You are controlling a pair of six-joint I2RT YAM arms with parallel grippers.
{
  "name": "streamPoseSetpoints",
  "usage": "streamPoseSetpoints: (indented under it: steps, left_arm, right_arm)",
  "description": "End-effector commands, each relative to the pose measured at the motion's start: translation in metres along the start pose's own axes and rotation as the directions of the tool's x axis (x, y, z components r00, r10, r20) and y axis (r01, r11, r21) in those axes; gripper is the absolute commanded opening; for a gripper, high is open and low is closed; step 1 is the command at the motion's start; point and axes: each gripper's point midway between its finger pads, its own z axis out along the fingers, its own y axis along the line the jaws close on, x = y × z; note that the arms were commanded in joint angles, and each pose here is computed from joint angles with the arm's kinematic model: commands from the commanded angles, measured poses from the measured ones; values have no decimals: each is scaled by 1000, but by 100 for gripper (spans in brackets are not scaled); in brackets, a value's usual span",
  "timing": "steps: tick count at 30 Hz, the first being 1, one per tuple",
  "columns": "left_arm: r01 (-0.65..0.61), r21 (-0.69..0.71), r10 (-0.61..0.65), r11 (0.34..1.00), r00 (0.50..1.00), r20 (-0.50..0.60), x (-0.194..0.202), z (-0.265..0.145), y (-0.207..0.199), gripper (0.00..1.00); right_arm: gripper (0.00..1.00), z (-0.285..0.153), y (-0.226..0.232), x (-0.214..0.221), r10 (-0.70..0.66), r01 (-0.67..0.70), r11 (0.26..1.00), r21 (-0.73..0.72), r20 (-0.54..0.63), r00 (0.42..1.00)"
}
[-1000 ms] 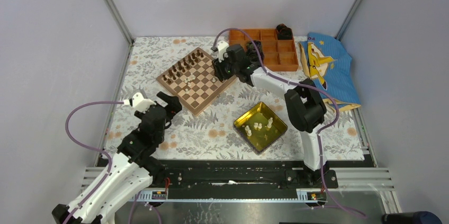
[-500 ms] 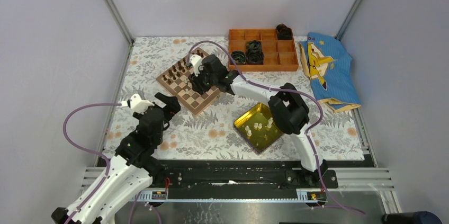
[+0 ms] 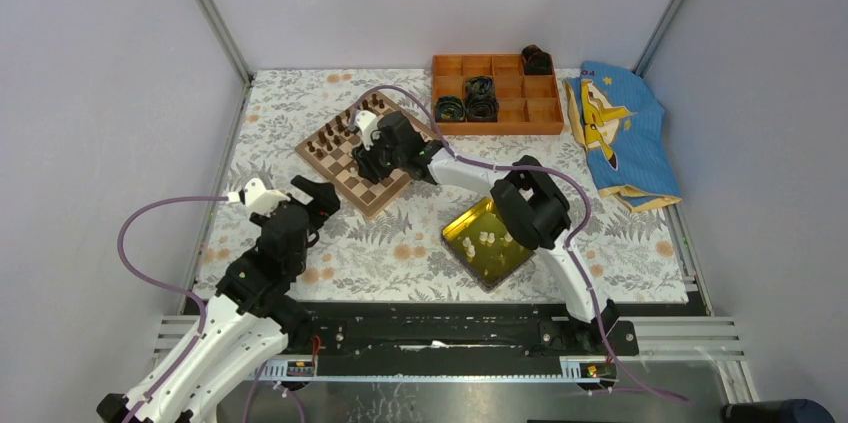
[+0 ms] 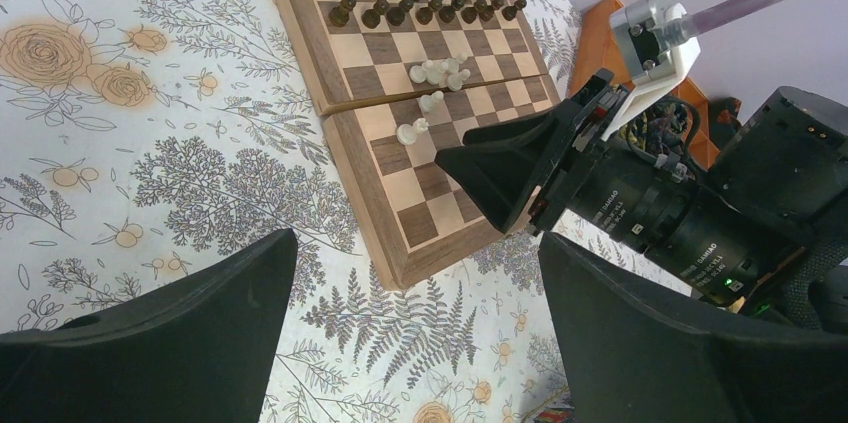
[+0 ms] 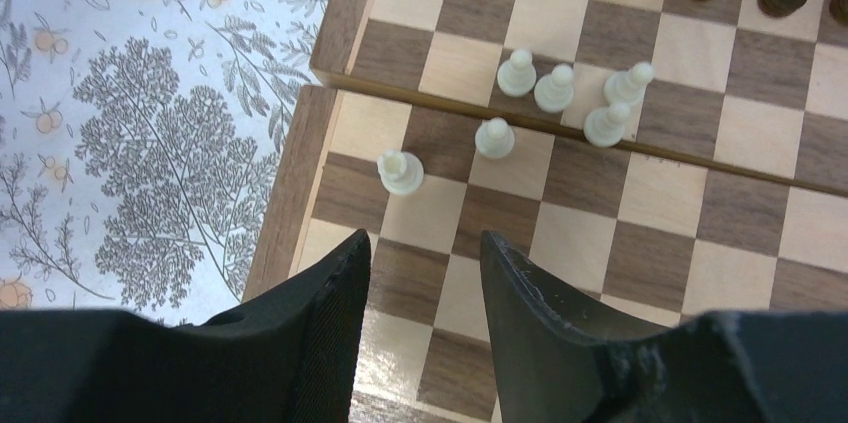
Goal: Set up the chess pieces on the board
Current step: Pick up the chess piece from the chessboard.
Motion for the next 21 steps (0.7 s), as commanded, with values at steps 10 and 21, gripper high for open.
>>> streamPoseSetpoints:
  steps: [10,21]
  left_arm:
    - [16,-5,-16,1000,1000,9,-2,0,0,99]
    - [15,-8,-15,1000,1000,8,-1,0,0,99]
  right_arm:
    - [52,15,16,-26,-18,30,996,-82,144,989]
    - [52,24,20,-22,-15,30,994,-106,144,989]
